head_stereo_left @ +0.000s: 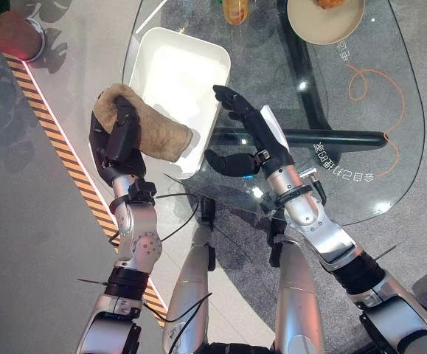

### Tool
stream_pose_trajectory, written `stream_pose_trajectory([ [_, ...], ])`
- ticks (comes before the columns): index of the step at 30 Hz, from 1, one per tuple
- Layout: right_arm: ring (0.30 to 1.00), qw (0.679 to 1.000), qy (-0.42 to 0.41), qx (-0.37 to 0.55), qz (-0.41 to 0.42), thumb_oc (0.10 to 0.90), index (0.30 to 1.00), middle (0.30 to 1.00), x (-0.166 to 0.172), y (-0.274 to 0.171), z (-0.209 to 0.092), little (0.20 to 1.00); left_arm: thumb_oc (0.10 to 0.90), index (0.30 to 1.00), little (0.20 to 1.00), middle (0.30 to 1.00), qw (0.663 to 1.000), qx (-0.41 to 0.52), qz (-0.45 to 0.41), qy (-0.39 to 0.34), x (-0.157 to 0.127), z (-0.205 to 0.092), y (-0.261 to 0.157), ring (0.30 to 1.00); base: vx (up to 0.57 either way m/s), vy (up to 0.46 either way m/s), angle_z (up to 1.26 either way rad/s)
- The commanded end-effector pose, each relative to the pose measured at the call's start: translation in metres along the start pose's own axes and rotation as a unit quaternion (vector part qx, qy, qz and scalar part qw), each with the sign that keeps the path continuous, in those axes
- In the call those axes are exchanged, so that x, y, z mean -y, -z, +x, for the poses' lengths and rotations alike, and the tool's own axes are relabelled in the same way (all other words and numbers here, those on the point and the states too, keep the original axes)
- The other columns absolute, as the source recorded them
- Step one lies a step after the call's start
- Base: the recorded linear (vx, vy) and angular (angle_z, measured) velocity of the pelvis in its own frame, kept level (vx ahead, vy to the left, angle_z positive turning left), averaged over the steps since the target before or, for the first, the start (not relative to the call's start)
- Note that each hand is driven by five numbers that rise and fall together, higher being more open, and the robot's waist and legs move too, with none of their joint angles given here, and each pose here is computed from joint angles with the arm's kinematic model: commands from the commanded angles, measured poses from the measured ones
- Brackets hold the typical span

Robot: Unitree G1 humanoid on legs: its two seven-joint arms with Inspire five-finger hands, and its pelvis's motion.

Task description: Wipe the table with a cloth and put it in the basket.

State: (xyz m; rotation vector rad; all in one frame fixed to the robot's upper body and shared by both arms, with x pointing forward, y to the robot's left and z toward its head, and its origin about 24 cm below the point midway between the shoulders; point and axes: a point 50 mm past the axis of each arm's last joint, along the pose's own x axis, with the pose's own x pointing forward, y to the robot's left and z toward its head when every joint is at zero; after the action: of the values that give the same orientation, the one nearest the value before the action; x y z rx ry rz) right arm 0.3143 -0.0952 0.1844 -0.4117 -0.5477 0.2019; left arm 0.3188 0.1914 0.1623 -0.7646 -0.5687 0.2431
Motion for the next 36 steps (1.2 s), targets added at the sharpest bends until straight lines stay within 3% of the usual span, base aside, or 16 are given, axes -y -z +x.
stream_pose_trajectory([
  [1, 0.9, 0.986, 0.123, 0.116, -0.013, 0.8, 0.9, 0.9, 0.025, -0.041, 0.02, 0.9, 0.1, 0.3, 0.2, 0.3, 0.972, 0.204, 0.027, 0.109, 0.049, 0.025, -0.072, 0.3, 0.01, 0.028, -0.05],
  [8, 0.9, 0.962, 0.255, 0.065, -0.079, 0.8, 0.9, 0.9, 0.065, -0.011, 0.01, 0.9, 0.1, 0.3, 0.2, 0.3, 0.956, 0.241, 0.123, 0.11, 0.049, 0.032, -0.081, 0.3, 0.0, 0.019, -0.03],
  [14, 0.9, 0.896, 0.401, -0.08, -0.173, 0.8, 0.9, 0.9, 0.128, 0.054, -0.025, 0.9, 0.1, 0.3, 0.2, 0.3, 0.938, 0.255, 0.218, 0.087, 0.029, 0.048, -0.091, 0.3, 0.01, 0.012, -0.11],
  [16, 0.9, 0.885, 0.421, -0.102, -0.168, 0.8, 0.9, 0.9, 0.137, 0.063, -0.031, 0.9, 0.1, 0.3, 0.2, 0.3, 0.934, 0.257, 0.232, 0.085, 0.028, 0.051, -0.093, 0.3, 0.01, -0.001, -0.07],
  [19, 0.9, 0.844, 0.471, -0.169, -0.194, 0.8, 0.9, 0.9, 0.168, 0.092, -0.061, 0.9, 0.1, 0.3, 0.2, 0.3, 0.923, 0.26, 0.273, 0.078, 0.022, 0.061, -0.102, 0.3, 0.0, -0.009, -0.03],
  [28, 0.9, 0.776, 0.534, -0.266, -0.206, 0.8, 0.9, 0.9, 0.203, 0.12, -0.097, 0.9, 0.1, 0.3, 0.2, 0.3, 0.906, 0.262, 0.329, 0.058, 0.026, 0.083, -0.113, 0.3, -0.01, -0.01, -0.03],
  [36, 0.9, 0.731, 0.516, -0.389, -0.219, 0.8, 0.9, 0.9, 0.21, 0.154, -0.146, 0.9, 0.1, 0.3, 0.2, 0.3, 0.887, 0.231, 0.398, 0.04, 0.028, 0.104, -0.113, 0.3, -0.01, -0.005, -0.01],
])
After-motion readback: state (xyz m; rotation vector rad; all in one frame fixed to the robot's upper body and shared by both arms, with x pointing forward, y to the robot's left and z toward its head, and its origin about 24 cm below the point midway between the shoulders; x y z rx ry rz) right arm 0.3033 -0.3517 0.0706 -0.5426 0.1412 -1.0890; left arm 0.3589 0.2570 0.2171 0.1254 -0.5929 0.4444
